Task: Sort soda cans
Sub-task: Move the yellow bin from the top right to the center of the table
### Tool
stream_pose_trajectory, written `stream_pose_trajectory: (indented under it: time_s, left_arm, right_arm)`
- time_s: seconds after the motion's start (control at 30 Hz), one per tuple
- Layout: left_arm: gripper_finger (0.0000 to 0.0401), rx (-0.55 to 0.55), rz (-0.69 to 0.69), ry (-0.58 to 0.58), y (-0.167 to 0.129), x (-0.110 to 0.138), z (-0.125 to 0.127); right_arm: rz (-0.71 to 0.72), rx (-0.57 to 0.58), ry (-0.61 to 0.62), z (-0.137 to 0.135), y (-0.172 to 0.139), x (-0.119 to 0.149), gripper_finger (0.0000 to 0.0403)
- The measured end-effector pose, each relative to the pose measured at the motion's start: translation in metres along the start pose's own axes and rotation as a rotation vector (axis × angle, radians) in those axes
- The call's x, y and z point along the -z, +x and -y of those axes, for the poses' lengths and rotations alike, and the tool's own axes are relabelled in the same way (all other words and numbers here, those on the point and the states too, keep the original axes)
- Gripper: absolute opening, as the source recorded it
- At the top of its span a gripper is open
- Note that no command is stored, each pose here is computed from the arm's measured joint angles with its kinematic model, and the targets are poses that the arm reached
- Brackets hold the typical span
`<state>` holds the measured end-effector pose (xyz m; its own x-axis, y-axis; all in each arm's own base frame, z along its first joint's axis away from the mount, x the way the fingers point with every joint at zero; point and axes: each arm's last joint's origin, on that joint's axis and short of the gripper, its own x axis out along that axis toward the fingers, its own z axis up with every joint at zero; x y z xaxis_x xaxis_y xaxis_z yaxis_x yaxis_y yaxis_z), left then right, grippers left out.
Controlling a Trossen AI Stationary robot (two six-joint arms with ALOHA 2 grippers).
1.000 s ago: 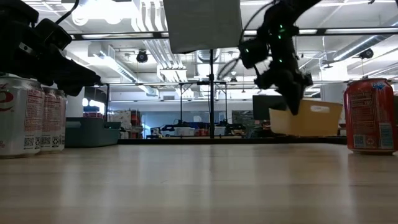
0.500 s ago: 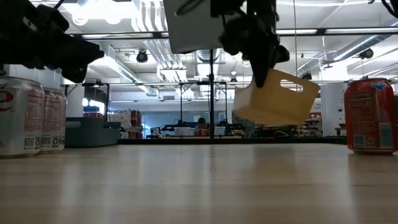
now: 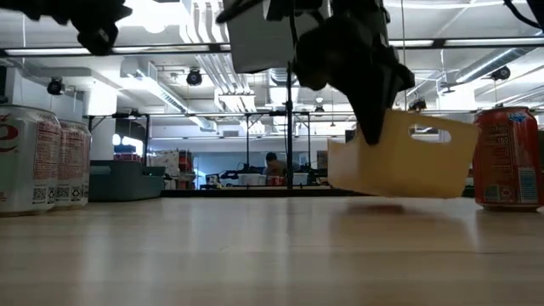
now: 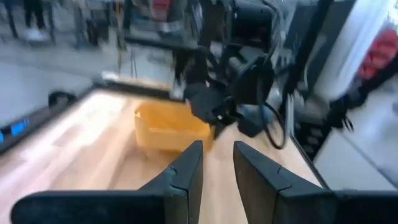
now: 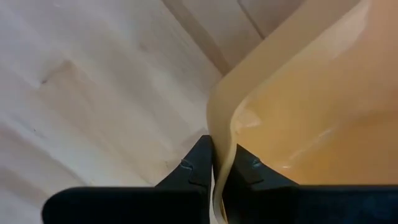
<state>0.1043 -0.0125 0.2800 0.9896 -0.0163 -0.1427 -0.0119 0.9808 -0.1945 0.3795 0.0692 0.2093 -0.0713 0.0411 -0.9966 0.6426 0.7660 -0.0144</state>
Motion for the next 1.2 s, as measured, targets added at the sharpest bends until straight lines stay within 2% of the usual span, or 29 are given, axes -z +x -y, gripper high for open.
stream_pose_trajectory:
  time_s: [0.17,0.37,0.5,0.73,0.9,1.1,1.2]
  left_arm:
    - [0.0085,-0.034,-0.239,-0.098,-0.012,-0.027,0.008]
    - [0.0124,-0.026,-0.478,-0.178,-0.014,-0.037,0.021]
    - [0.0149,0.008,-0.649,-0.22,-0.007,-0.026,0.034]
    - [0.0175,0.024,-0.886,-0.196,0.005,0.007,0.06]
    - [0.0179,0.057,-0.986,-0.138,0.009,0.021,0.084]
    - [0.0179,0.058,-1.099,-0.074,0.01,0.043,0.116]
    - [0.0179,0.035,-1.145,0.003,0.007,0.058,0.128]
  right_arm:
    - [-0.031,0.039,0.015,-0.006,0.021,-0.005,0.0012]
    - [-0.014,0.01,0.036,-0.014,0.029,-0.012,0.0012]
    - [-0.005,-0.007,0.06,-0.018,0.031,-0.015,0.0013]
    - [-0.02,-0.025,0.113,-0.016,0.034,-0.024,0.0022]
    - [-0.015,-0.028,0.149,-0.015,0.032,-0.024,0.0065]
    - [0.016,-0.052,0.142,-0.015,0.022,-0.022,0.0149]
    - [0.073,-0.037,0.142,-0.014,0.012,-0.019,0.0191]
